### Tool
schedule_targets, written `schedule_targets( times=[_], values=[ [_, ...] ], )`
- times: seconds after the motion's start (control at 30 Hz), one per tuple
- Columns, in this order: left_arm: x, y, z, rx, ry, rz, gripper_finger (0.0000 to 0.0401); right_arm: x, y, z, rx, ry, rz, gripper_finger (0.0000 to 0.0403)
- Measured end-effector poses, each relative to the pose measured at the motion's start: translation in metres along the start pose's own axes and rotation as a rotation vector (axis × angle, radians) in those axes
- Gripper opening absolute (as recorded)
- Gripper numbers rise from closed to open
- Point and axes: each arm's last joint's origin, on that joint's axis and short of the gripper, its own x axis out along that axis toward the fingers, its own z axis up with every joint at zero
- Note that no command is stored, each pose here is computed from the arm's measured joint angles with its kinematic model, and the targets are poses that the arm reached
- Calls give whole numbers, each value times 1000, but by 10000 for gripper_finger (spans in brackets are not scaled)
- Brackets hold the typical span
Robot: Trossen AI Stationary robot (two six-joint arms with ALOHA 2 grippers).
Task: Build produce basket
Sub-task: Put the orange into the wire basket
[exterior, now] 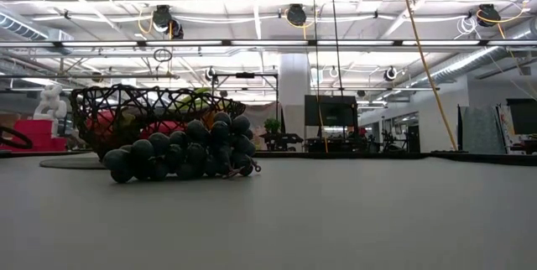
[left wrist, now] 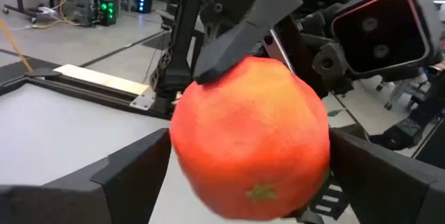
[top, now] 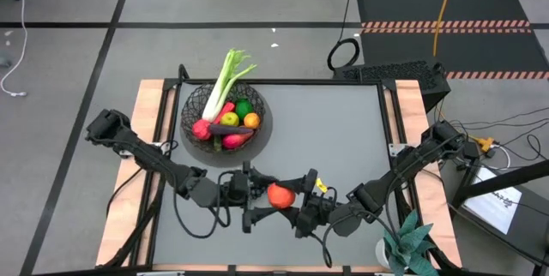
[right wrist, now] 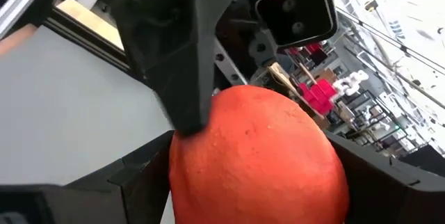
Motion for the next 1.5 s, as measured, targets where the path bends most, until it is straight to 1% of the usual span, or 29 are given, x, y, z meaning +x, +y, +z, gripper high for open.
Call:
schedule_targets(
  times=[0.23, 0.33, 0.43, 0.5, 0.6, 0.7, 0.8, 0.9, 0.97, 1.07, 1.17, 1.23, 1.33, 1.5],
  values=[
    [4, 5, 2, -11, -14, 0, 315, 0, -1, 0, 5, 2, -6, 313],
    [3, 3, 2, -12, -14, -3, 300, 0, -1, 0, 6, 3, -6, 317],
    [3, 3, 2, -6, -16, -2, 300, 0, 0, 0, 26, 1, -4, 334],
    [0, 2, 5, 21, -13, -10, 309, -2, 0, 2, 53, -7, 0, 350],
    [-6, 1, 11, 44, -12, -17, 317, -5, 2, 4, 69, -19, 5, 375],
    [-15, 2, 18, 62, 10, -25, 313, -10, 4, 7, 78, -33, 6, 394],
    [-25, 5, 26, 101, 36, -14, 302, -16, 6, 11, 95, -40, -27, 397],
    [-36, 10, 34, 145, 72, 13, 298, -25, 10, 14, 62, -25, -68, 395],
    [-43, 13, 37, 162, 91, 37, 302, -30, 11, 16, 40, -2, -107, 395],
    [-53, 19, 40, 192, 123, 116, 312, -37, 13, 17, 10, 32, -157, 395],
    [-62, 28, 41, 218, 156, 250, 313, -43, 15, 18, 0, 50, -184, 395],
    [-67, 36, 38, 241, 184, 349, 310, -44, 16, 19, -2, 48, -183, 395],
    [-73, 49, 35, 245, 225, 479, 305, -45, 17, 18, -7, 50, -179, 395],
    [-81, 78, 27, 245, 316, 686, 311, -45, 19, 15, -11, 64, -170, 394]
  ],
)
